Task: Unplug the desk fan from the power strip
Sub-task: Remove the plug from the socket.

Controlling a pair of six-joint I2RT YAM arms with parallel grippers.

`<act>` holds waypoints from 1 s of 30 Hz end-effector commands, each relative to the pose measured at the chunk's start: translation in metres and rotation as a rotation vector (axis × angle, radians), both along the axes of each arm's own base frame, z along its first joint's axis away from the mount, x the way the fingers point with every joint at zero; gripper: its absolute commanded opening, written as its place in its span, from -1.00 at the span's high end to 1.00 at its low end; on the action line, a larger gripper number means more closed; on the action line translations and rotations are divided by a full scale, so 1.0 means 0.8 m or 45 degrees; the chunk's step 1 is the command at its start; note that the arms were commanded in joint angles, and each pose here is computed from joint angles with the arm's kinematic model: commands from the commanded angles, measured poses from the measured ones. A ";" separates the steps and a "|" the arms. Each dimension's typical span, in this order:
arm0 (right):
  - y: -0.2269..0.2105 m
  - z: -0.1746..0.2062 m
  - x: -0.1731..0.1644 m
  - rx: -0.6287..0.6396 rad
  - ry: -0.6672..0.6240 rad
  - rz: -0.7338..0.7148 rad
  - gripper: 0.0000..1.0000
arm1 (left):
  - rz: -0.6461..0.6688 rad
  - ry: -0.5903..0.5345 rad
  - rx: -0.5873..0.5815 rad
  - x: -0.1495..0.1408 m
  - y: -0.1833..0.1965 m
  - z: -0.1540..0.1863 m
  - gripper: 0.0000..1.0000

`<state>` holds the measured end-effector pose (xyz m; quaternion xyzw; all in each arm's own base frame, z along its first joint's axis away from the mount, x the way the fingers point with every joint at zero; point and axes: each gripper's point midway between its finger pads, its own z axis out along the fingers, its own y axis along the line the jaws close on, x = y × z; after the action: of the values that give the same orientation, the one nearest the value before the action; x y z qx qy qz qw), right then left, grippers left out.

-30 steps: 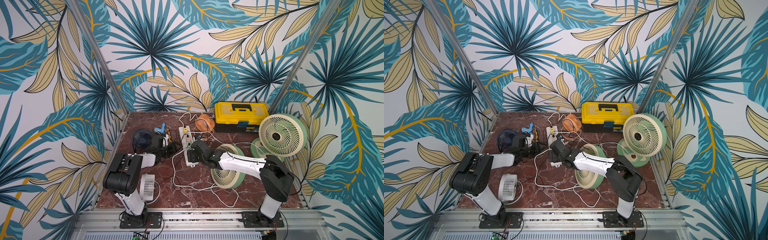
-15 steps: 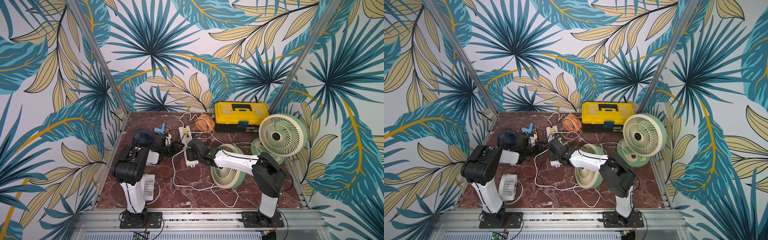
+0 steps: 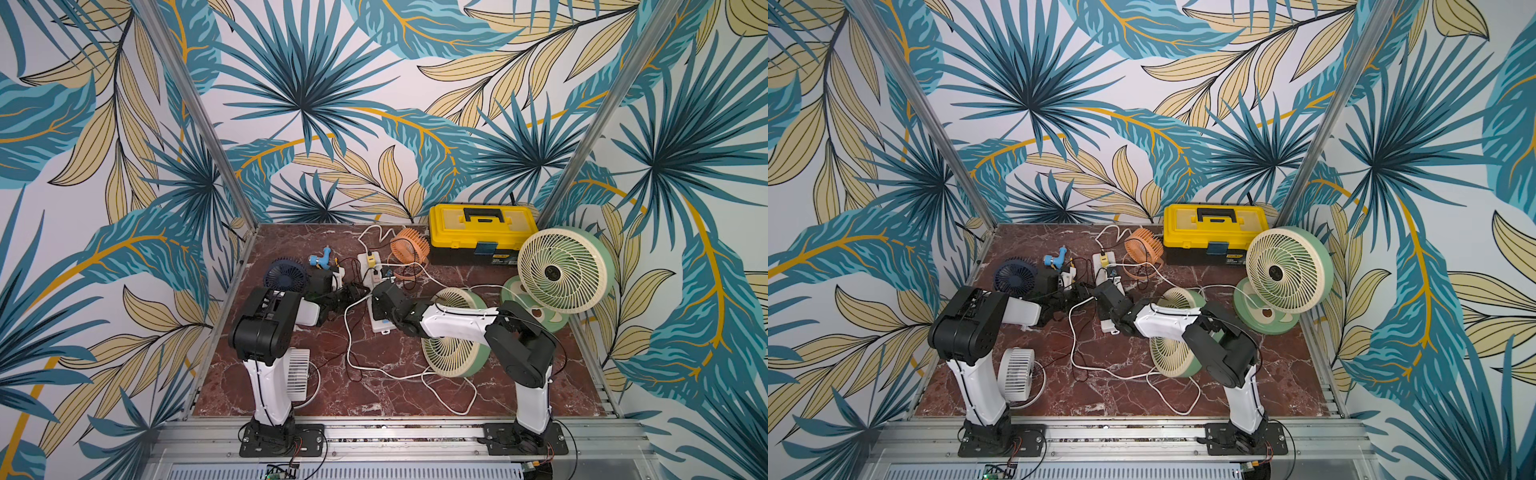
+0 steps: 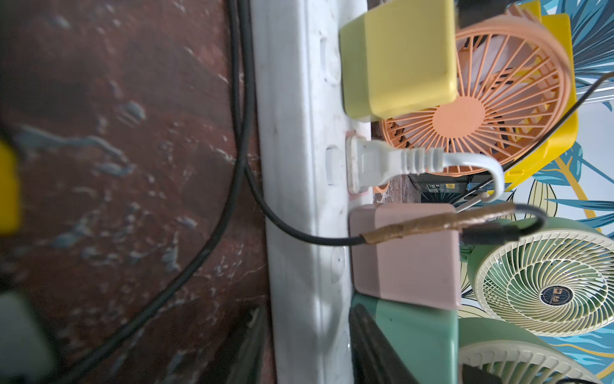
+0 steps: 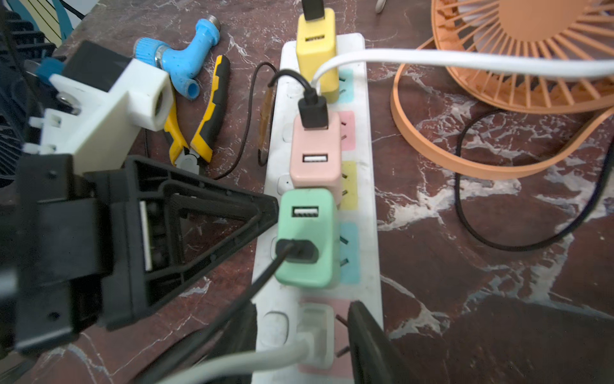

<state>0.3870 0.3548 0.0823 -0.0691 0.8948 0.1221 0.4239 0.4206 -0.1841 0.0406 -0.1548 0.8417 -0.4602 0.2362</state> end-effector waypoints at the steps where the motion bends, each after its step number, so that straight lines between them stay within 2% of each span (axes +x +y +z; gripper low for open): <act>1: -0.010 -0.018 0.004 -0.026 -0.023 -0.051 0.08 | 0.003 0.089 0.024 -0.008 0.000 -0.026 0.09; 10: -0.018 -0.040 0.002 -0.065 -0.012 -0.070 0.29 | -0.006 0.099 0.037 -0.008 -0.003 -0.029 0.11; 20: -0.013 -0.040 -0.003 -0.132 -0.030 -0.052 0.54 | -0.014 0.109 0.057 -0.009 -0.007 -0.034 0.14; 26: -0.008 -0.026 -0.005 -0.245 -0.077 -0.063 0.69 | -0.028 0.124 0.084 -0.010 -0.011 -0.040 0.37; 30: -0.017 -0.023 -0.006 -0.369 -0.076 -0.113 0.77 | -0.028 0.138 0.109 -0.012 -0.011 -0.046 0.45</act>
<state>0.3855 0.3480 0.0645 -0.0831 0.8931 0.0226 0.4415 0.4263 -0.1951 0.0411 -0.1426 0.8473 -0.4546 0.2347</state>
